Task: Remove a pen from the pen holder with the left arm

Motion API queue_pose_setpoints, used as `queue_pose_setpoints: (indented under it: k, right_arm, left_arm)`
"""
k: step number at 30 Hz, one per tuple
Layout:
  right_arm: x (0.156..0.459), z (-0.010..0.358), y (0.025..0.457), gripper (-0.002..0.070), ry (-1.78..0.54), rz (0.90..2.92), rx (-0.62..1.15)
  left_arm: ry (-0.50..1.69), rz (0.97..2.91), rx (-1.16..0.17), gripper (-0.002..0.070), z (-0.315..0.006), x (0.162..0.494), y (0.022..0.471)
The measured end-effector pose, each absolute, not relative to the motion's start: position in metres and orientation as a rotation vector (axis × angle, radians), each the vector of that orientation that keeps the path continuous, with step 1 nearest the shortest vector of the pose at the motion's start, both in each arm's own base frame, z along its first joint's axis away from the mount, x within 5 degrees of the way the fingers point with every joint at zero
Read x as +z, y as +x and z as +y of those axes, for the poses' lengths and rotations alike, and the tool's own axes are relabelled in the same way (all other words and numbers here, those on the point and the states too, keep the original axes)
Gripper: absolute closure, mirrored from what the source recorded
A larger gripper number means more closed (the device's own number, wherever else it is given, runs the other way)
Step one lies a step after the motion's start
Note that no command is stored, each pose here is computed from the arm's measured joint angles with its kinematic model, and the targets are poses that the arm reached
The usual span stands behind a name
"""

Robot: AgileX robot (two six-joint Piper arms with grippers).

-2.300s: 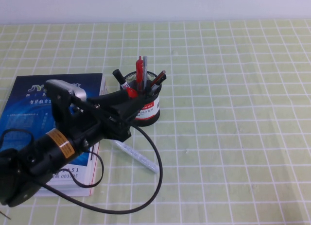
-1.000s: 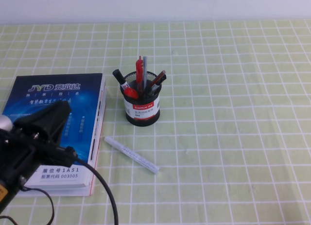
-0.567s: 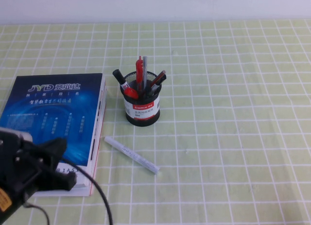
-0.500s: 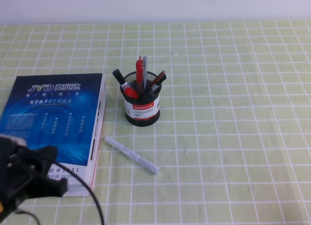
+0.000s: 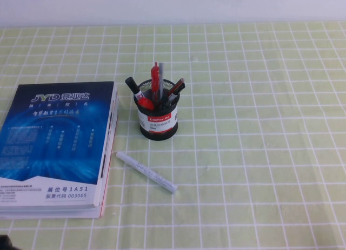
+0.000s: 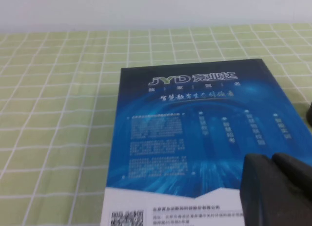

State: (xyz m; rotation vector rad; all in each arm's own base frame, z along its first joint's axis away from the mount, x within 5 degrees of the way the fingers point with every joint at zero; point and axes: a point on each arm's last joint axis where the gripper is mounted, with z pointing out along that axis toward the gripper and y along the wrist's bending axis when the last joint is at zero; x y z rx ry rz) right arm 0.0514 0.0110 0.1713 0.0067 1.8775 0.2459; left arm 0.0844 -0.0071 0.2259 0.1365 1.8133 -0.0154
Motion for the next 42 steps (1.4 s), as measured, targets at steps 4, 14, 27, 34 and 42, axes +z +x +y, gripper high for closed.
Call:
queue_pose_setpoints:
  k: [4, 14, 27, 34, 42]
  right_arm:
    - [0.171, 0.011, 0.051, 0.0691, 0.007, 1.877, 0.246]
    - [0.171, 0.011, 0.051, 0.0691, 0.007, 1.877, 0.246]
    - [0.171, 0.011, 0.051, 0.0692, 0.007, 1.877, 0.246]
    - [0.171, 0.011, 0.051, 0.0691, 0.007, 1.877, 0.246]
    - [0.171, 0.011, 0.051, 0.0691, 0.007, 1.877, 0.246]
  left_arm:
    - [0.088, 1.788, -0.028, 0.0678, -0.004, 0.211, 0.073]
    - [0.024, 1.788, -0.065, 0.0678, -0.003, 0.207, 0.069]
    - [-0.028, 1.852, -0.052, 0.0678, 0.002, 0.197, 0.057]
    - [0.036, 1.79, -0.116, 0.0678, -0.005, 0.18, 0.055]
    - [0.009, 1.867, -0.082, 0.0678, -0.004, 0.172, 0.053]
